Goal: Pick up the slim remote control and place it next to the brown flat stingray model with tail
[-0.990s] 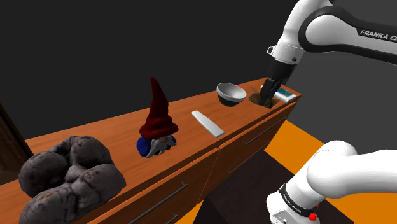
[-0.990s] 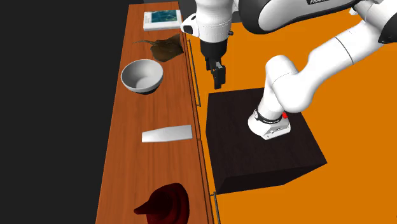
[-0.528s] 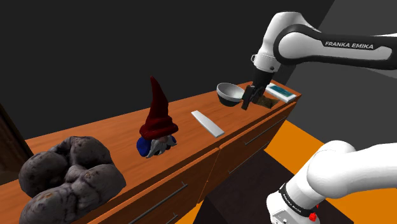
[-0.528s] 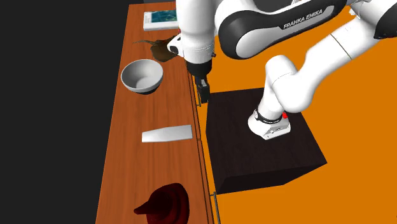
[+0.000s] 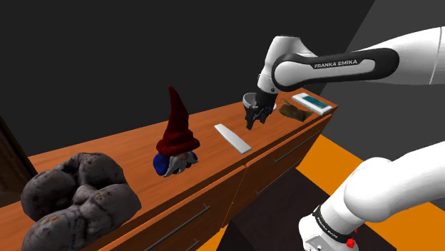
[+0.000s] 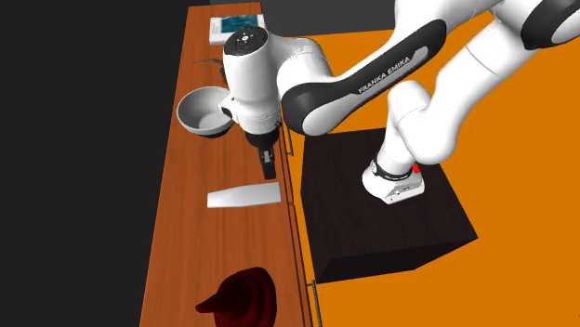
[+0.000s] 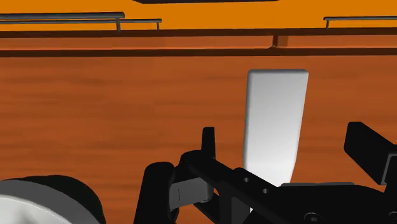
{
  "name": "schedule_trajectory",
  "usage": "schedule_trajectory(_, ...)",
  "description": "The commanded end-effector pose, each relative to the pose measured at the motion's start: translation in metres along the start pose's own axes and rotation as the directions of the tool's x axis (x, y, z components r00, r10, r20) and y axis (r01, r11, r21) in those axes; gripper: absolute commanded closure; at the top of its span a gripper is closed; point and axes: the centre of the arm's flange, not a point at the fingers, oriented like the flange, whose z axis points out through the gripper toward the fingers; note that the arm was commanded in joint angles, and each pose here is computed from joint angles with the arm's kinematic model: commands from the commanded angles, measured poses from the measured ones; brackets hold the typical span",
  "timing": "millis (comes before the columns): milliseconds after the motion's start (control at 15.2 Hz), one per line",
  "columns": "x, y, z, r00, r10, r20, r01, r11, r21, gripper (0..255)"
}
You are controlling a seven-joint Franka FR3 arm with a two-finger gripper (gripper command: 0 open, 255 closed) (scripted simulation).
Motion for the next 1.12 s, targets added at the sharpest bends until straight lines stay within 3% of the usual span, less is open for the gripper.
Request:
schedule_trajectory(0,0.019,-0.009,0.017,1.000,0.012,-0.006,-0.012,1.000,-0.004,0)
schedule_trajectory(462,0.083,-0.027,0.076,0.998,0.050,-0.022,-0.051,0.999,-0.018,0)
schedule_trajectory(1056,0.084,-0.026,0.116,0.998,0.050,-0.022,-0.051,0.999,-0.018,0)
